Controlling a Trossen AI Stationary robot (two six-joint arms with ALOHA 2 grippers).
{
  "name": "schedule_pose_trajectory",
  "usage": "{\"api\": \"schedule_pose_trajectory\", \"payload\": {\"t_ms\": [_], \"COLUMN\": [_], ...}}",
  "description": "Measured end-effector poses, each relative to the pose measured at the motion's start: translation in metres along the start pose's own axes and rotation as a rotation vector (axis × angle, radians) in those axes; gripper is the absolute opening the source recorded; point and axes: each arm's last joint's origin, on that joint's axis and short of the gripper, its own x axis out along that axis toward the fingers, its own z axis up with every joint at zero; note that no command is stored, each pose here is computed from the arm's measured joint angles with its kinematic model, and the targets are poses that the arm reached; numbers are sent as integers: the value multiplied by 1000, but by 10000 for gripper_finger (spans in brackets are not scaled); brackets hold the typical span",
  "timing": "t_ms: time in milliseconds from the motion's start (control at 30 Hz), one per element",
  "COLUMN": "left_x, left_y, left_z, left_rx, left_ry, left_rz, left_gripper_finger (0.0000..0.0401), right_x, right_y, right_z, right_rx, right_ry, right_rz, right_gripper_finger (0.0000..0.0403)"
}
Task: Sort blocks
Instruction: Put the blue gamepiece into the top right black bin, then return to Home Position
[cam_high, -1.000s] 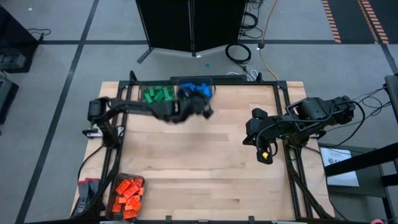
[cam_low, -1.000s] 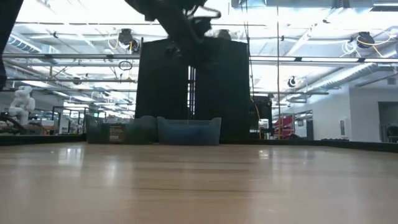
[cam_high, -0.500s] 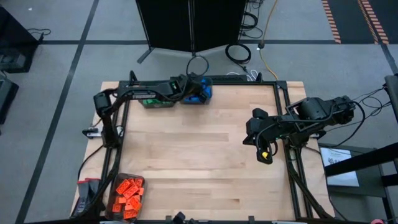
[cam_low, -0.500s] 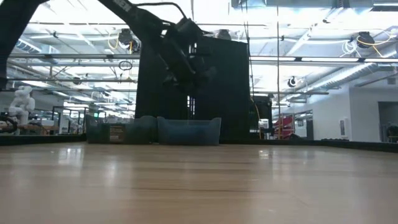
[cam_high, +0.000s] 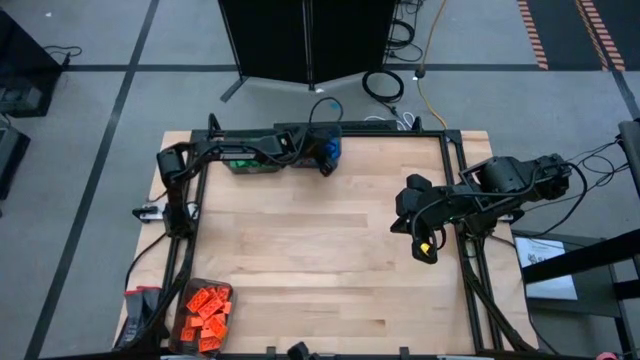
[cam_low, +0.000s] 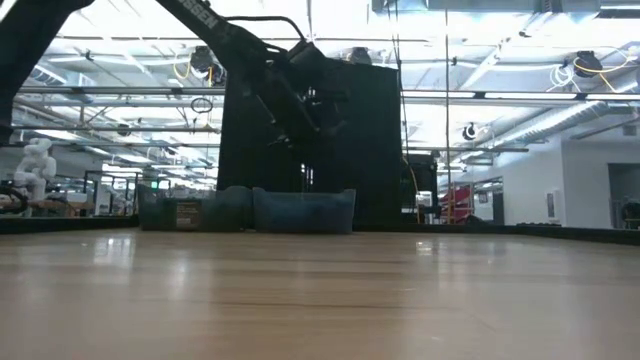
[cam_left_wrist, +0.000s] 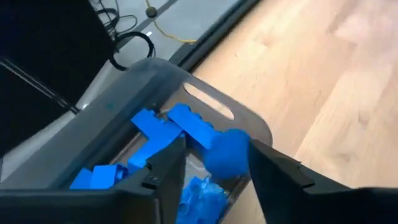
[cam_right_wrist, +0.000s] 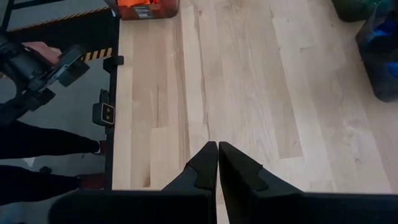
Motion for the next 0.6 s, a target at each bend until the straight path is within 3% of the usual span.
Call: {"api": "schedule_pose_trajectory", "payload": {"t_ms": [167,333,467,600], "left_x": [-1,-17,-57,-119], "left_y": [-3,-4,-2,8], "left_z": [0,11,34,57], "left_rx": [39,-42,-59,-88], "left_ry": [0,-48,-160,-311], "left_rz": [-7,-41,-86,-111], "left_gripper_finger": [220,260,265,266], "right_x": [0,0,0,-1], "right_y": [0,-1,-3,-4], "right_z": [0,1,2,2], "right_rx": [-1,-52,-97,-150], "right_ry": [0,-21,-59,-65], "right_rz": [0,-40,-124,-146], "right_gripper_finger": [13,13,13,13]}}
